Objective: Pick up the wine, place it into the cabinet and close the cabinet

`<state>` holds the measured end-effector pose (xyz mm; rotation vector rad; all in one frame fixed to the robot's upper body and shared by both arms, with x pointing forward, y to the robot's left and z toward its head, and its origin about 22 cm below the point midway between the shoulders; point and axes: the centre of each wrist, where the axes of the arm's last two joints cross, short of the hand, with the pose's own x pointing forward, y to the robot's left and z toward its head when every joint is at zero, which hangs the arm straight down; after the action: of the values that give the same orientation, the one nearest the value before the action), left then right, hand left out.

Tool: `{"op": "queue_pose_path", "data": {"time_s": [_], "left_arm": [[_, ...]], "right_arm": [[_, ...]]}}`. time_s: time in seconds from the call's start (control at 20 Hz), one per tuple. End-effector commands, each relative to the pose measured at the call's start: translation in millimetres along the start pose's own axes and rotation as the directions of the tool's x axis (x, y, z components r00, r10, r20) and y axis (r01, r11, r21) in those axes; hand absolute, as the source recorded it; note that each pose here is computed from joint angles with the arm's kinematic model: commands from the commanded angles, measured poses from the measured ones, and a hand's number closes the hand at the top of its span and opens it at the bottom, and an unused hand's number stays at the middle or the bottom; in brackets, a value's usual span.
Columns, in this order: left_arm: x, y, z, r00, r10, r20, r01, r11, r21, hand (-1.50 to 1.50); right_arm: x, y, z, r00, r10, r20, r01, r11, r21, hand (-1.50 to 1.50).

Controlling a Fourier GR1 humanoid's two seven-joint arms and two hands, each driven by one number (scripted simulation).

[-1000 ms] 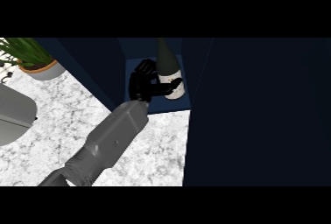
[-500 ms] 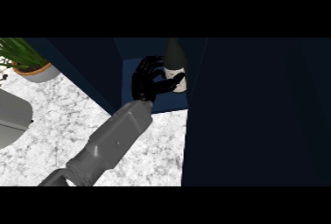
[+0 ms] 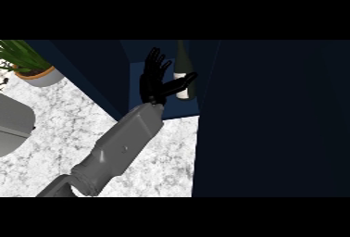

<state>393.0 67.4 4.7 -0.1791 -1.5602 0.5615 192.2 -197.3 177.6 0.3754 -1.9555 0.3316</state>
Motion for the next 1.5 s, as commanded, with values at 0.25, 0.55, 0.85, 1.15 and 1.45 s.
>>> {"op": "queue_pose_path", "data": {"time_s": [0.25, 0.55, 0.85, 1.15, 1.45], "left_arm": [[3, -4, -6, 0.98, -0.178, 0.087, 0.18, 0.983, -0.019, -1.5], [5, -19, 0, 0.975, -0.199, 0.095, 0.208, 0.973, -0.101, -1.5], [-3, -13, 8, 0.974, -0.157, 0.164, 0.172, 0.981, -0.084, -1.5], [-2, -24, 16, 0.979, -0.12, 0.167, 0.14, 0.984, -0.114, -1.5], [-9, -25, 27, 0.99, -0.076, 0.119, 0.099, 0.974, -0.202, -1.5]], "right_arm": [[1, -2, 2, 1.0, 0.001, 0.002, -0.001, 1.0, 0.004, -1.5], [-4, -4, -4, 1.0, -0.008, 0.003, 0.008, 1.0, -0.004, -1.5], [5, 2, 4, 1.0, 0.007, -0.009, -0.007, 1.0, 0.001, -1.5], [5, 1, 8, 1.0, -0.001, -0.011, 0.001, 1.0, -0.009, -1.5], [11, -12, 10, 1.0, 0.004, -0.03, -0.005, 0.999, -0.037, -1.5]]}}
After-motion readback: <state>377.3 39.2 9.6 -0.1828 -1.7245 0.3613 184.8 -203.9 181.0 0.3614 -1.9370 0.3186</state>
